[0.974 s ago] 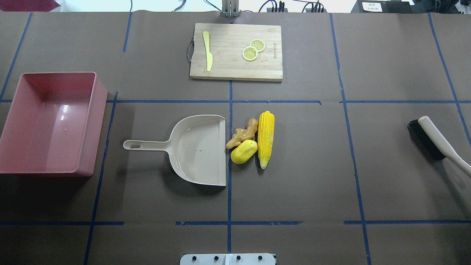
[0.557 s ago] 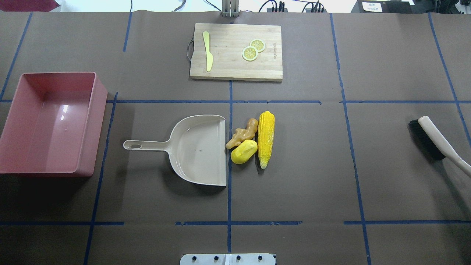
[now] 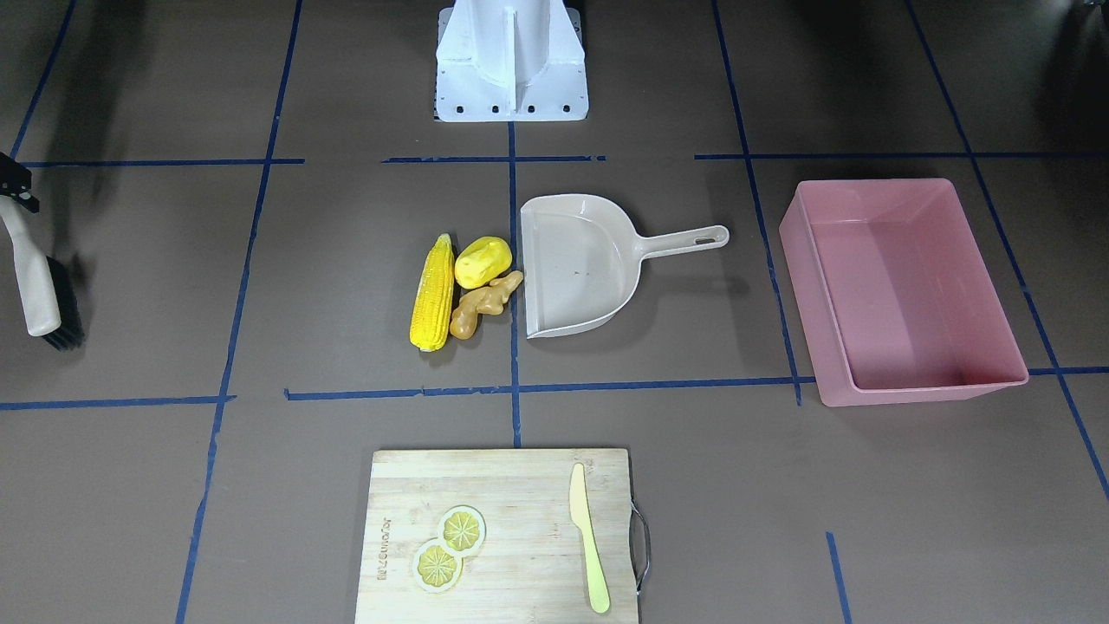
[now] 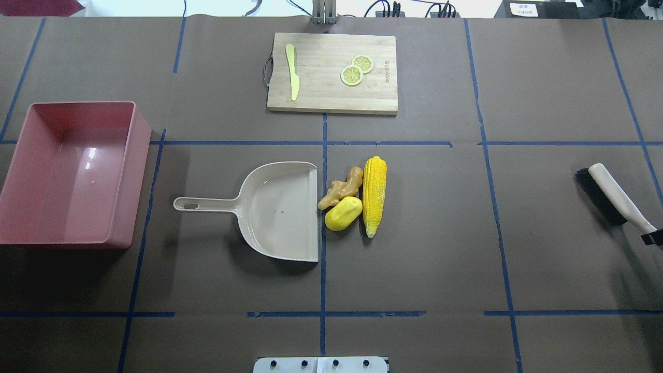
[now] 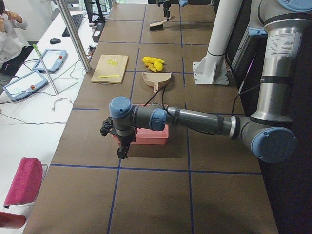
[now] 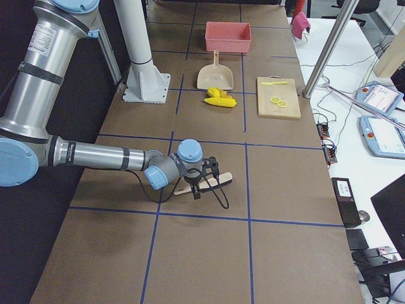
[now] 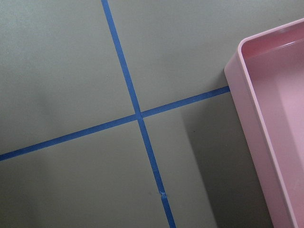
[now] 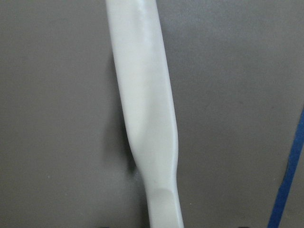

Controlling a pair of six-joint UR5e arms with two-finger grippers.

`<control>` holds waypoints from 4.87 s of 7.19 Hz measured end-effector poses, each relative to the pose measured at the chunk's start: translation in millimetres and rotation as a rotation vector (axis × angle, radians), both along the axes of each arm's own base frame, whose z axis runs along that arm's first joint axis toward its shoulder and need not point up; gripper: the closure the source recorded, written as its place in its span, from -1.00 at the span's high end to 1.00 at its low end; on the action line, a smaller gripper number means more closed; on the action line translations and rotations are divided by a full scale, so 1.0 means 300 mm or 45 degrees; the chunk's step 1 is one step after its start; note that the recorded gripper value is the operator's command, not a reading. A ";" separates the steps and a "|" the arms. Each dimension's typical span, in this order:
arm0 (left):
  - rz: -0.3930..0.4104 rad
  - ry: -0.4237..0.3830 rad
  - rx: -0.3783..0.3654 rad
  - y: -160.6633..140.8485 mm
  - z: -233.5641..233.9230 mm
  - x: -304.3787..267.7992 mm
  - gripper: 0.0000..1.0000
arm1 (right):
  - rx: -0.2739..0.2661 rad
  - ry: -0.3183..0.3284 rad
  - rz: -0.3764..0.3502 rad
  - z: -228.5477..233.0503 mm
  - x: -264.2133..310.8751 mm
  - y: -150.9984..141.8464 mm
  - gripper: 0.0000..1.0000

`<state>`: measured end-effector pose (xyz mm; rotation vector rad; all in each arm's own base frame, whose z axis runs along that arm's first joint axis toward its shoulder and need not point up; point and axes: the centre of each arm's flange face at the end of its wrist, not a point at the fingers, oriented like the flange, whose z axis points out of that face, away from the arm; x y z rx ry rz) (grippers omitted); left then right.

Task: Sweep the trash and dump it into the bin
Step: 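Lower the right gripper onto the white brush handle and close it, then lift the brush with the right gripper while the left gripper reaches toward the dustpan handle, then grasp the beige dustpan handle with the left gripper and lift it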

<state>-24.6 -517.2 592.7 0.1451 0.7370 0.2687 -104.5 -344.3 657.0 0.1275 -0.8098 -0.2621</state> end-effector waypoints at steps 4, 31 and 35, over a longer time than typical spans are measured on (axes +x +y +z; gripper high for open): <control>0.001 0.000 0.003 0.006 -0.002 -0.001 1.00 | 0.012 0.074 -0.039 0.037 -0.047 0.032 -1.00; 0.885 0.437 1.211 0.270 -0.913 1.511 0.99 | -0.345 -0.131 0.245 -0.995 -0.899 0.071 -1.00; 0.899 0.467 1.232 0.250 -0.750 1.605 0.93 | -0.345 -0.130 0.246 -0.993 -0.899 0.070 -1.00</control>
